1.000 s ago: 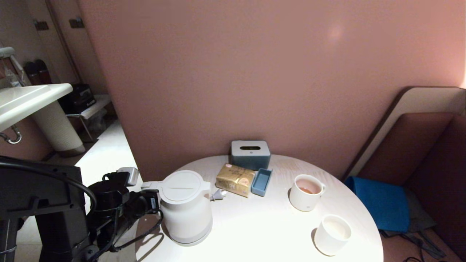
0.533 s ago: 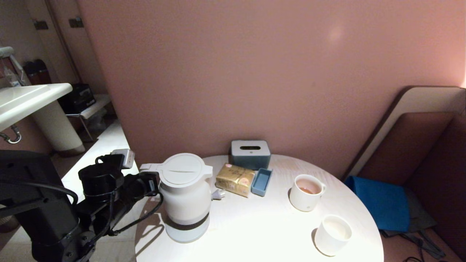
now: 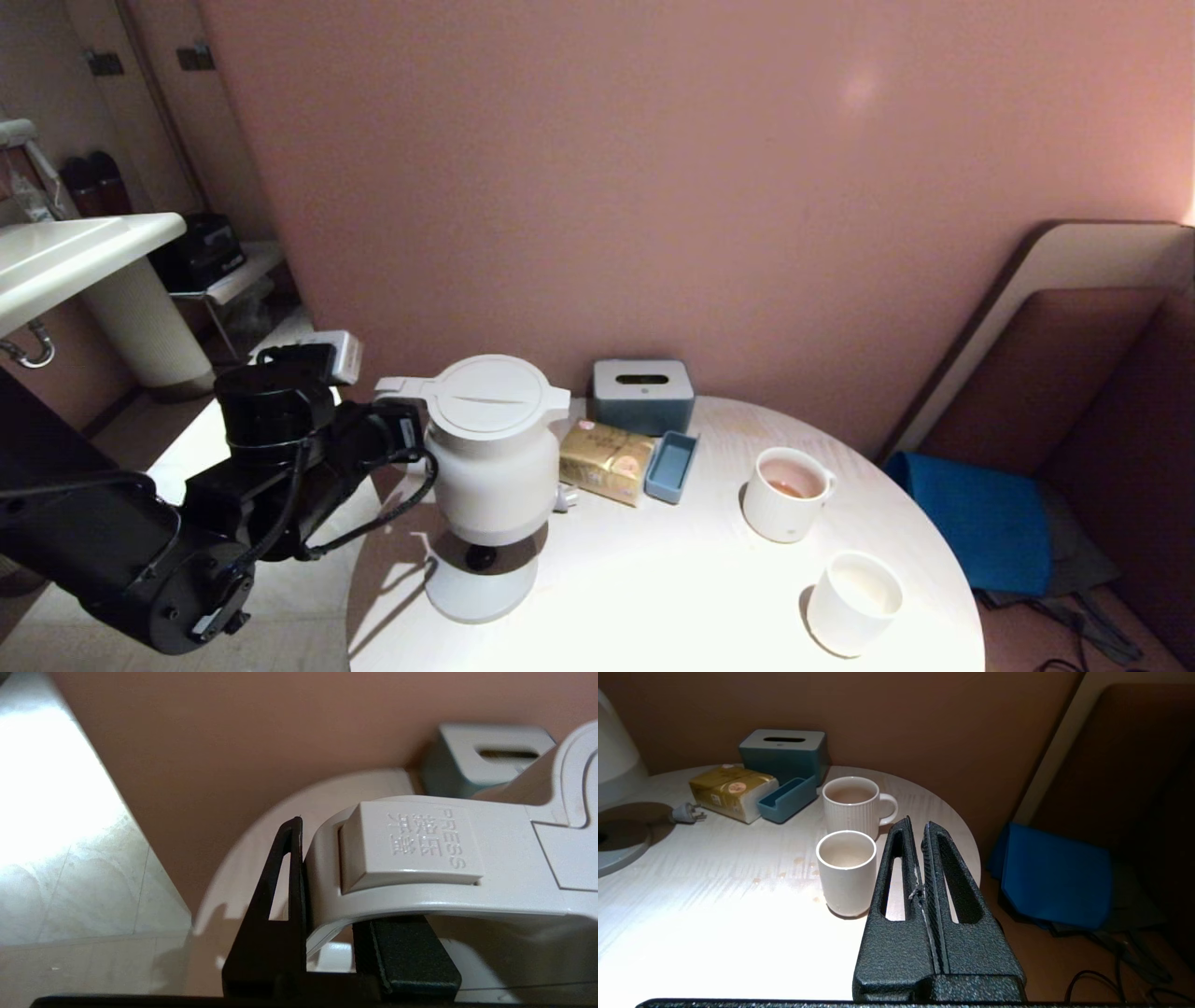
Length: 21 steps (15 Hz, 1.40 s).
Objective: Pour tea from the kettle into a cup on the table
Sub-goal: Pour water into the cup
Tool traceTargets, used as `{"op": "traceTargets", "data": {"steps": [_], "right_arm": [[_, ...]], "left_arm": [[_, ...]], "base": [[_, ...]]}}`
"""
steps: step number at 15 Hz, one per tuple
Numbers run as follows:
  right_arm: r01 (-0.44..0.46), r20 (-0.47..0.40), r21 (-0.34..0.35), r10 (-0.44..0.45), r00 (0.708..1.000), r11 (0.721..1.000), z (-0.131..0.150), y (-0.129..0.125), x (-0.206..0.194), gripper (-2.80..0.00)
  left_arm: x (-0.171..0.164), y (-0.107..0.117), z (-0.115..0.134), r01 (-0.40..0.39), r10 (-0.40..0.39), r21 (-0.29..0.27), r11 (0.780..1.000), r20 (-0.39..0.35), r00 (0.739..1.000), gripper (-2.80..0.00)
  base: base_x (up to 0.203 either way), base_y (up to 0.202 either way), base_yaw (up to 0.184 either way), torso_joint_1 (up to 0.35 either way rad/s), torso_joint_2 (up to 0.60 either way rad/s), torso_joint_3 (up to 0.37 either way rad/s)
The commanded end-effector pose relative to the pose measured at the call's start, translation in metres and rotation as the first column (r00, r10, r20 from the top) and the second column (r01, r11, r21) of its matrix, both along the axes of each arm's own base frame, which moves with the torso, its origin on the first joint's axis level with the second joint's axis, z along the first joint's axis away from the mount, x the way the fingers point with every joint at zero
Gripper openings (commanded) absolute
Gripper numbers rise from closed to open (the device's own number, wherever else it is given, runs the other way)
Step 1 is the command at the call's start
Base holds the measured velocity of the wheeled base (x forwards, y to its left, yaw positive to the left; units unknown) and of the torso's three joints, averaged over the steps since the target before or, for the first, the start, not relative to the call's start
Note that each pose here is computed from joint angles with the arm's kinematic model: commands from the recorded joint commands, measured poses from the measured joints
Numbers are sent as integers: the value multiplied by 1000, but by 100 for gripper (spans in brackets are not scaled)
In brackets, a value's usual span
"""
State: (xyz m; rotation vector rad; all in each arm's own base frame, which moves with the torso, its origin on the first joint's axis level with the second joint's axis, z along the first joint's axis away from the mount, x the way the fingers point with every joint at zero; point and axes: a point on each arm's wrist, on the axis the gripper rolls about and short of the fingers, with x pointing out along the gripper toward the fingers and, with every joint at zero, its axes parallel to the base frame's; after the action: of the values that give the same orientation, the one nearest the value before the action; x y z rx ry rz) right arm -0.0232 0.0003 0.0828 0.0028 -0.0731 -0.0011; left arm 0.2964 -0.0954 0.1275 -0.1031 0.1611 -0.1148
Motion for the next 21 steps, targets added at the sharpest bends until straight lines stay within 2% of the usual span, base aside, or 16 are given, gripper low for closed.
{"op": "traceTargets", "data": {"steps": [1, 6, 8, 10, 12, 15, 16, 17, 20, 21], "right_arm": [[-1, 0, 0, 1, 1000, 1000, 0, 0, 0, -280], [-1, -1, 0, 1, 1000, 1000, 0, 0, 0, -280], [0, -1, 0, 0, 1000, 1000, 0, 0, 0, -280], [0, 0, 0, 0, 1000, 1000, 0, 0, 0, -280], [-1, -1, 0, 1, 1000, 1000, 0, 0, 0, -280], [-1, 0, 0, 1, 1000, 1000, 0, 0, 0, -280], [-1, 1, 0, 1, 1000, 1000, 0, 0, 0, -280], [-1, 0, 0, 1, 1000, 1000, 0, 0, 0, -280], [-1, 1, 0, 1, 1000, 1000, 0, 0, 0, -280], [-1, -1, 0, 1, 1000, 1000, 0, 0, 0, -280]], "left_arm": [[-4, -16, 18, 28, -28, 1, 1000, 31, 999, -280], [-22, -70, 55, 168, -168, 30, 985, -4, 986, -280], [-28, -92, 66, 175, -175, 41, 984, 8, 984, -280], [-31, -109, 65, 212, -214, 86, 973, 6, 977, -280], [-31, -128, 63, 238, -240, 99, 966, 10, 971, -280], [-26, -155, 59, 209, -213, 122, 970, 23, 977, -280], [-26, -161, 55, 208, -215, 172, 963, 22, 976, -280], [-25, -163, 54, 211, -220, 195, 958, 25, 975, -280], [-14, -181, 54, 220, -234, 206, 953, 45, 971, -280], [-12, -189, 51, 232, -244, 216, 949, 31, 969, -280]], "base": [[0, 0, 0, 0, 0, 0], [0, 0, 0, 0, 0, 0], [0, 0, 0, 0, 0, 0], [0, 0, 0, 0, 0, 0], [0, 0, 0, 0, 0, 0], [0, 0, 0, 0, 0, 0], [0, 0, 0, 0, 0, 0], [0, 0, 0, 0, 0, 0], [0, 0, 0, 0, 0, 0], [0, 0, 0, 0, 0, 0]]}}
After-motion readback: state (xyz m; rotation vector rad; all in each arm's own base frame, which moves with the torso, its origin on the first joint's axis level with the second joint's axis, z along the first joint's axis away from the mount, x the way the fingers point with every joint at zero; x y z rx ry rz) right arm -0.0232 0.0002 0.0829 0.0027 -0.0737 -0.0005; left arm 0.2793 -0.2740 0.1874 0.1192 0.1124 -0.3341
